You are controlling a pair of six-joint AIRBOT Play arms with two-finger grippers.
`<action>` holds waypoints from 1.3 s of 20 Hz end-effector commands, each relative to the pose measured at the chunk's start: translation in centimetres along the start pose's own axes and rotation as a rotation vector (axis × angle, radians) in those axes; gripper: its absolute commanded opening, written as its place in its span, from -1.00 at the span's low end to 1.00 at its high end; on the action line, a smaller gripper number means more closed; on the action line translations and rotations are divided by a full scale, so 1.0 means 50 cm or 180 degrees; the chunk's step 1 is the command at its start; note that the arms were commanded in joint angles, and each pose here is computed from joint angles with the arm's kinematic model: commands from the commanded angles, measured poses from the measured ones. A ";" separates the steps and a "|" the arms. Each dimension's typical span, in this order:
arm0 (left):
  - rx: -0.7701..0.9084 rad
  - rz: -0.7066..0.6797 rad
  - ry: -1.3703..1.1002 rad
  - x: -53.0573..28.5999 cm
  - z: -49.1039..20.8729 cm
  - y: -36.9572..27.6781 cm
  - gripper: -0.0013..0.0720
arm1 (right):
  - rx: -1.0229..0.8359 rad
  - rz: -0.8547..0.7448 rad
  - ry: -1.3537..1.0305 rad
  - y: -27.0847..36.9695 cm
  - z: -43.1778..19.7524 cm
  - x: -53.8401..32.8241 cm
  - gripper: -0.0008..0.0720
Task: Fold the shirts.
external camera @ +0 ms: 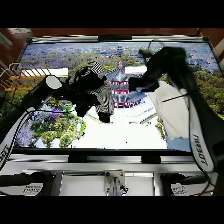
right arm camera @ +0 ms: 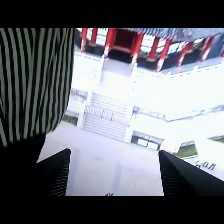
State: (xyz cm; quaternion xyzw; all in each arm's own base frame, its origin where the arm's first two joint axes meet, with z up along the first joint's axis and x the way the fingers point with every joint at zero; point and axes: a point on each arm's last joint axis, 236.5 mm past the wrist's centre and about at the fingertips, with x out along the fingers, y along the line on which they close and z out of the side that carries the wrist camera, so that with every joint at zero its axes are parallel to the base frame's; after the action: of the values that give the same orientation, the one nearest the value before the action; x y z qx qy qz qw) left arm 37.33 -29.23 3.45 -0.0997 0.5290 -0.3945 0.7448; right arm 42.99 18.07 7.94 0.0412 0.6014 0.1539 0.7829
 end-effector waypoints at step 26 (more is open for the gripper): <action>-0.0569 0.1057 0.0445 -0.046 -0.034 0.334 0.99 | 0.0327 -0.0204 0.0876 -0.127 -0.089 0.029 0.83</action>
State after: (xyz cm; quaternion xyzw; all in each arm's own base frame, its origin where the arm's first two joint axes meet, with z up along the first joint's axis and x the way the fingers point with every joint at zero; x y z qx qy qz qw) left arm 42.99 -15.21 -2.26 -0.0481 0.6129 -0.2253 0.7559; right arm 41.25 11.93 4.59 0.0427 0.6890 0.1007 0.7165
